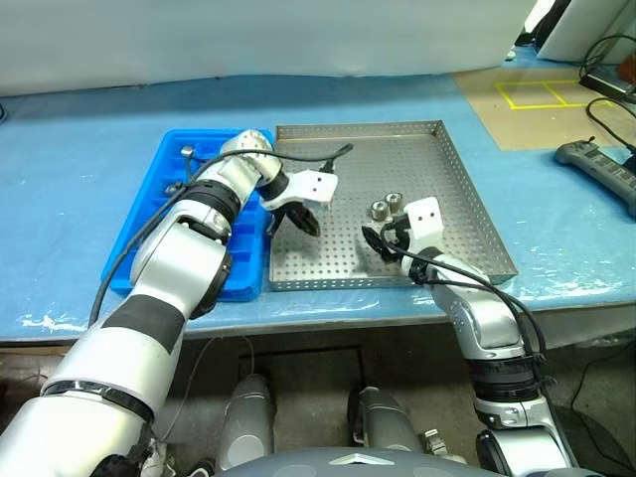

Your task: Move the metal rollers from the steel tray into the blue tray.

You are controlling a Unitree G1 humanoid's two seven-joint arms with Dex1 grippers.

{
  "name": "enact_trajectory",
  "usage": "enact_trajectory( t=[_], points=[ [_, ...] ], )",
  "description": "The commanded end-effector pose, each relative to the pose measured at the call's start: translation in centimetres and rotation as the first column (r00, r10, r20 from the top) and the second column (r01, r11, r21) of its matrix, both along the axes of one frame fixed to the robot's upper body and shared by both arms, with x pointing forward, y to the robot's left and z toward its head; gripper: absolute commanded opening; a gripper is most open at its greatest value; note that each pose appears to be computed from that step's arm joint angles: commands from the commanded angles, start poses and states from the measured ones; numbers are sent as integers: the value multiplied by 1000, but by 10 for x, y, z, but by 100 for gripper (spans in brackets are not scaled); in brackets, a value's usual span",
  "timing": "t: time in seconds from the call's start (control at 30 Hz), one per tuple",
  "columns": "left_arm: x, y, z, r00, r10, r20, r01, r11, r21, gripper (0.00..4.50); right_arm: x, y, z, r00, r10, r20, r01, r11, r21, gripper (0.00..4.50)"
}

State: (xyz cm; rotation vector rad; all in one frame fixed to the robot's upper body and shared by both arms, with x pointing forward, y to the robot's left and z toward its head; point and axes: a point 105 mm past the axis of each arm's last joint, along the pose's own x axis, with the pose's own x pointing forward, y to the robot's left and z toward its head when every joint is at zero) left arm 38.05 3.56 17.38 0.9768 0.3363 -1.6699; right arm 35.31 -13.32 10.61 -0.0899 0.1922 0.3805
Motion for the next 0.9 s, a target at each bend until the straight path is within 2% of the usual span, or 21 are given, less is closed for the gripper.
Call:
enact_trajectory(
  t=[0.03, 0.1, 0.17, 0.27, 0.33, 0.43, 0.5, 0.6, 0.67, 0.73, 0.8, 0.83, 0.9],
  points=[
    [2, -1, 45, 999, -3, 36, 9, 988, -154, 3, 5, -6, 20, 997, -2, 80, 2, 1000, 5, 373],
    [3, 3, 61, 1000, 30, 8, -27, 965, -259, 3, 5, -6, 28, 994, 10, 108, -13, 1000, 25, 373],
    [8, 8, 81, 996, 89, -29, -93, 908, -409, 3, 4, -3, 40, 989, 45, 142, -53, 997, 53, 373],
    [16, 26, 111, 976, 172, -130, -216, 756, -618, 3, -1, 10, 56, 974, 141, 177, -156, 985, 75, 373],
    [22, 48, 121, 944, 223, -244, -331, 646, -688, 3, -9, 25, 65, 951, 237, 199, -255, 965, 67, 373],
    [26, 85, 113, 865, 274, -420, -501, 519, -692, 3, -23, 47, 80, 898, 371, 236, -390, 920, 37, 373],
    [26, 103, 100, 814, 303, -495, -580, 465, -669, 3, -30, 56, 84, 868, 434, 242, -454, 891, 28, 373],
    [24, 124, 77, 749, 356, -559, -663, 399, -633, 3, -31, 65, 93, 834, 487, 260, -508, 861, 16, 373],
    [18, 128, 56, 719, 400, -568, -695, 398, -599, 3, -24, 69, 96, 822, 502, 269, -521, 854, -2, 373],
    [11, 122, 40, 697, 421, -580, -717, 401, -570, 41, -6, 68, 95, 835, 478, 272, -488, 872, -33, 389],
    [5, 116, 39, 692, 409, -595, -722, 372, -583, 89, 13, 66, 97, 846, 444, 297, -458, 888, -23, 428],
    [3, 113, 40, 688, 404, -602, -725, 353, -591, 126, 21, 66, 95, 848, 439, 295, -452, 892, -28, 450],
    [0, 108, 40, 681, 405, -610, -731, 324, -601, 191, 32, 69, 89, 850, 444, 283, -453, 891, -39, 450]
  ],
)
